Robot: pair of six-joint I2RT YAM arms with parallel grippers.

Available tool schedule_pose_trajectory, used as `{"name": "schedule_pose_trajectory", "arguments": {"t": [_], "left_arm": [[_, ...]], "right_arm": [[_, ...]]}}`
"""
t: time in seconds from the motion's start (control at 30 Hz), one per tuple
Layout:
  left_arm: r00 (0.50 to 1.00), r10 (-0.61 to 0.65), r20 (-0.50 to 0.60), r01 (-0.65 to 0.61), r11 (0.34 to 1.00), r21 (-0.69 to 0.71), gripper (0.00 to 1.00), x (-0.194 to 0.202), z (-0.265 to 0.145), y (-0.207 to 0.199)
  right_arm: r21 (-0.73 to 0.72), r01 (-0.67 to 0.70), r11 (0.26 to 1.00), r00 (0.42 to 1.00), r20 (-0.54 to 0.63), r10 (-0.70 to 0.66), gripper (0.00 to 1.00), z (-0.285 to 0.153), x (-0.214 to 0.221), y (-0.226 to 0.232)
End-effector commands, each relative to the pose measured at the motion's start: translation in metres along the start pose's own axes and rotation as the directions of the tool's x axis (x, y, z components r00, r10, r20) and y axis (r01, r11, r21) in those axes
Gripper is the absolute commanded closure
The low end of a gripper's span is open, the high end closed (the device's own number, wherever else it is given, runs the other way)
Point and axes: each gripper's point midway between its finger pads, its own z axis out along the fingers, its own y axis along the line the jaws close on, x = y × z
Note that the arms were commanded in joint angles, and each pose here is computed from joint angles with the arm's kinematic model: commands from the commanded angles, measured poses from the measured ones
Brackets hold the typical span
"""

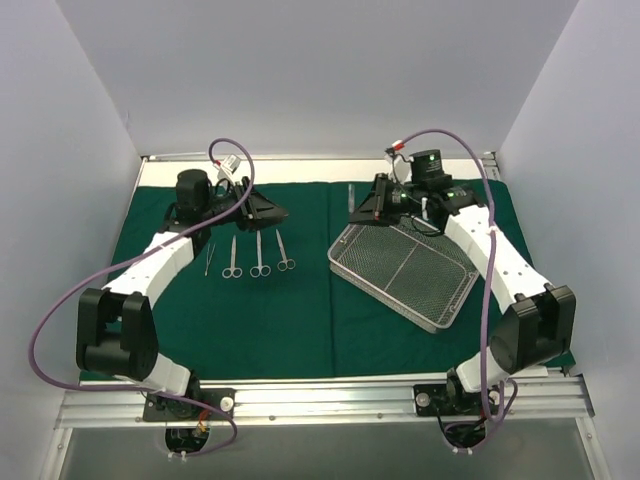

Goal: Open and lay out the surgical kit
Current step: Place the medical item in the surgical kit.

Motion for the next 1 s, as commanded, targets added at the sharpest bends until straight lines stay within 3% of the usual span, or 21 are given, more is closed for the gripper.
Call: {"name": "schedule_pose_trajectory", "arguments": {"t": [0.0, 0.17, 0.53, 0.87, 0.97], "left_arm": [[0.992, 0.070, 0.107, -0.098, 0.953, 0.286, 0.48, -0.017, -0.003, -0.087], [0.988, 0.086, 0.130, -0.123, 0.942, 0.311, 0.48, 0.000, 0.014, -0.106], [0.977, 0.106, 0.184, -0.171, 0.906, 0.387, 0.47, 0.009, 0.011, -0.126], [0.980, 0.098, 0.175, -0.162, 0.903, 0.397, 0.48, 0.010, 0.016, -0.123], [0.980, 0.096, 0.172, -0.160, 0.898, 0.409, 0.56, 0.009, 0.016, -0.126]], "right_arm": [[-0.343, 0.084, 0.936, 0.996, 0.053, -0.071, 1.00, -0.005, -0.013, 0.088], [-0.415, 0.116, 0.902, 0.992, 0.007, -0.124, 1.00, 0.005, 0.000, 0.110], [-0.497, 0.076, 0.865, 0.988, -0.081, -0.133, 1.00, 0.008, 0.023, 0.117], [-0.535, 0.060, 0.843, 0.979, -0.132, -0.153, 1.00, 0.015, 0.037, 0.130], [-0.533, 0.053, 0.845, 0.978, -0.142, -0.151, 1.00, 0.018, 0.039, 0.129]]}}
